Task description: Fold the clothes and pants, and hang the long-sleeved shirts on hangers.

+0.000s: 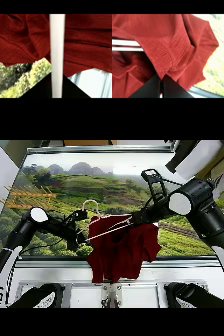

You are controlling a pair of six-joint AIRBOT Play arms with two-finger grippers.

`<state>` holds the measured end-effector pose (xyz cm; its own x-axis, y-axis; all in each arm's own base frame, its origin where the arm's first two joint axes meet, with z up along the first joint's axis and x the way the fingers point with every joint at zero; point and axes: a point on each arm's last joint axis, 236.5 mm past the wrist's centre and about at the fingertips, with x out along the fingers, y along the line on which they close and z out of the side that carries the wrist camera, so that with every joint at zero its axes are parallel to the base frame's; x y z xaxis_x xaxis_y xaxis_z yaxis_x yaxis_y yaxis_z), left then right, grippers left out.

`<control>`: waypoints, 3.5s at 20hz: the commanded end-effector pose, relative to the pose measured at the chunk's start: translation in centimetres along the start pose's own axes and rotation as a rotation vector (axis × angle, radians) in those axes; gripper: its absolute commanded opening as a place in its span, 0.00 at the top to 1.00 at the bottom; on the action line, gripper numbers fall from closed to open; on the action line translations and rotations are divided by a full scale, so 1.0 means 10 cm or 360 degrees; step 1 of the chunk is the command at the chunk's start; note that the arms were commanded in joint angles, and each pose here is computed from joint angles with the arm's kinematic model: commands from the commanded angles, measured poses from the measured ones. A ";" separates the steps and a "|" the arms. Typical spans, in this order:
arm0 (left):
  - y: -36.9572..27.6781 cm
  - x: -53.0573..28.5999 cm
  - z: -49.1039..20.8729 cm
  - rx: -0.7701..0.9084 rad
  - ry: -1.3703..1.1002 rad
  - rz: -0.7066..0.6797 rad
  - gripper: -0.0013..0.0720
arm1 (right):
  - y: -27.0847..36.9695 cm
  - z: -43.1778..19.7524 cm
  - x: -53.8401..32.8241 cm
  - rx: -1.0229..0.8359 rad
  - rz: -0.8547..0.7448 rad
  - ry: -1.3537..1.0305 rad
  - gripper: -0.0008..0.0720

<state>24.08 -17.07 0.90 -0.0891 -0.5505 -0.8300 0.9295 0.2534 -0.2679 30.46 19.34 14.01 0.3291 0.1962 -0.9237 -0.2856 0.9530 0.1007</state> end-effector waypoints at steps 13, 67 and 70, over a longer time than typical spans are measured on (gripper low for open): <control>0.01 0.01 0.01 0.0009 -0.0005 0.0000 0.95 | 1.43 0.32 -0.08 -0.0285 0.0451 -0.0259 0.96; 0.04 0.11 -0.07 0.0105 0.0000 0.0012 0.95 | 0.24 0.10 0.54 0.0173 -0.0101 -0.0045 0.96; 0.05 0.17 0.01 0.0180 -0.0067 -0.0019 0.95 | 0.23 0.15 0.21 0.0088 -0.0081 -0.0094 0.96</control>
<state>24.20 -17.27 -0.53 -0.0827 -0.5589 -0.8251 0.9542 0.1944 -0.2273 32.32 22.82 10.72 0.3789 0.1506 -0.9131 -0.1821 0.9795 0.0860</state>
